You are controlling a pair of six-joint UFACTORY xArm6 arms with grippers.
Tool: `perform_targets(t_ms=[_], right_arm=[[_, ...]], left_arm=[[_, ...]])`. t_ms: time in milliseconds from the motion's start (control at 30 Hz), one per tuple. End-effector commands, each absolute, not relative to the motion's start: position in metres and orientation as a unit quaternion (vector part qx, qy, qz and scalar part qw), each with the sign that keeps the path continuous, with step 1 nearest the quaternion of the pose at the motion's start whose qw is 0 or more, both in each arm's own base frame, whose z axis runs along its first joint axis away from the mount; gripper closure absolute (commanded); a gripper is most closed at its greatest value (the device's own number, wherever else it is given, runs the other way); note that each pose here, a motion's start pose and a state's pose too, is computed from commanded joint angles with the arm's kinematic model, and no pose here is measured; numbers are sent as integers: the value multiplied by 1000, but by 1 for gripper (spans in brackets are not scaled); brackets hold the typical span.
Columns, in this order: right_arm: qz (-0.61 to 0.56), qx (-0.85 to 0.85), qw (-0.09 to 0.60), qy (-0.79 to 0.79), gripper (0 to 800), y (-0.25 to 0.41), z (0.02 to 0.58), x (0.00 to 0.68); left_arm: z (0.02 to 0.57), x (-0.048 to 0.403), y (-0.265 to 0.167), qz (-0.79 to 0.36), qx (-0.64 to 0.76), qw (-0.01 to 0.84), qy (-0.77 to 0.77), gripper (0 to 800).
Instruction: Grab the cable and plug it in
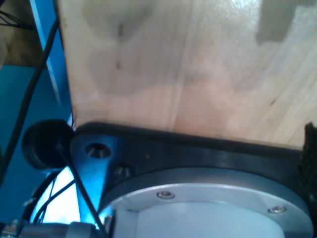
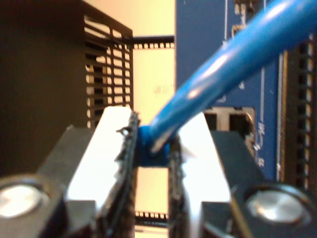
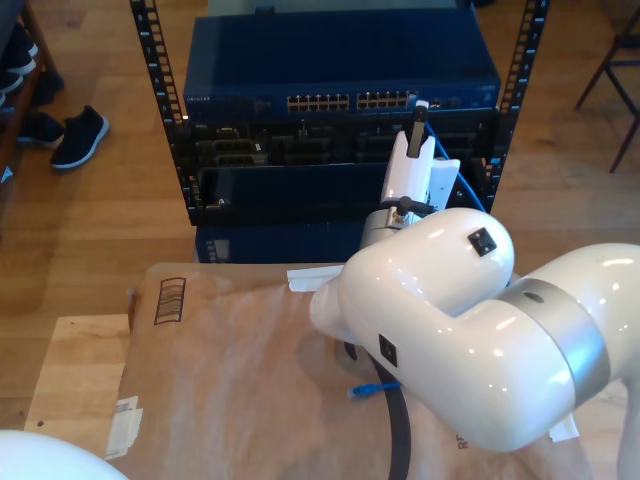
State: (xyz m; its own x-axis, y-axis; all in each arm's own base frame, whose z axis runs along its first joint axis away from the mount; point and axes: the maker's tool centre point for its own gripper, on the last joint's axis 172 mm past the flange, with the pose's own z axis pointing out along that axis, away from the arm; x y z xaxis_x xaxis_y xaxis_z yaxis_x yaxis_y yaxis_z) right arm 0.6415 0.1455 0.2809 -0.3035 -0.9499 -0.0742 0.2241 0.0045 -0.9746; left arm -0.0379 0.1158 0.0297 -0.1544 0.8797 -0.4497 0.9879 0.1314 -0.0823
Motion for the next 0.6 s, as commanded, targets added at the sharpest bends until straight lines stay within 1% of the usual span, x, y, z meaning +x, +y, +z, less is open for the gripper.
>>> perform_targets(t_ms=[167, 600], right_arm=[[-624, -340, 462, 531, 800, 144, 277, 642], [-637, -335, 452, 527, 800, 149, 277, 653]], left_arm=[[29, -38, 115, -183, 633, 149, 737, 0], [30, -38, 116, -183, 633, 148, 738, 0]])
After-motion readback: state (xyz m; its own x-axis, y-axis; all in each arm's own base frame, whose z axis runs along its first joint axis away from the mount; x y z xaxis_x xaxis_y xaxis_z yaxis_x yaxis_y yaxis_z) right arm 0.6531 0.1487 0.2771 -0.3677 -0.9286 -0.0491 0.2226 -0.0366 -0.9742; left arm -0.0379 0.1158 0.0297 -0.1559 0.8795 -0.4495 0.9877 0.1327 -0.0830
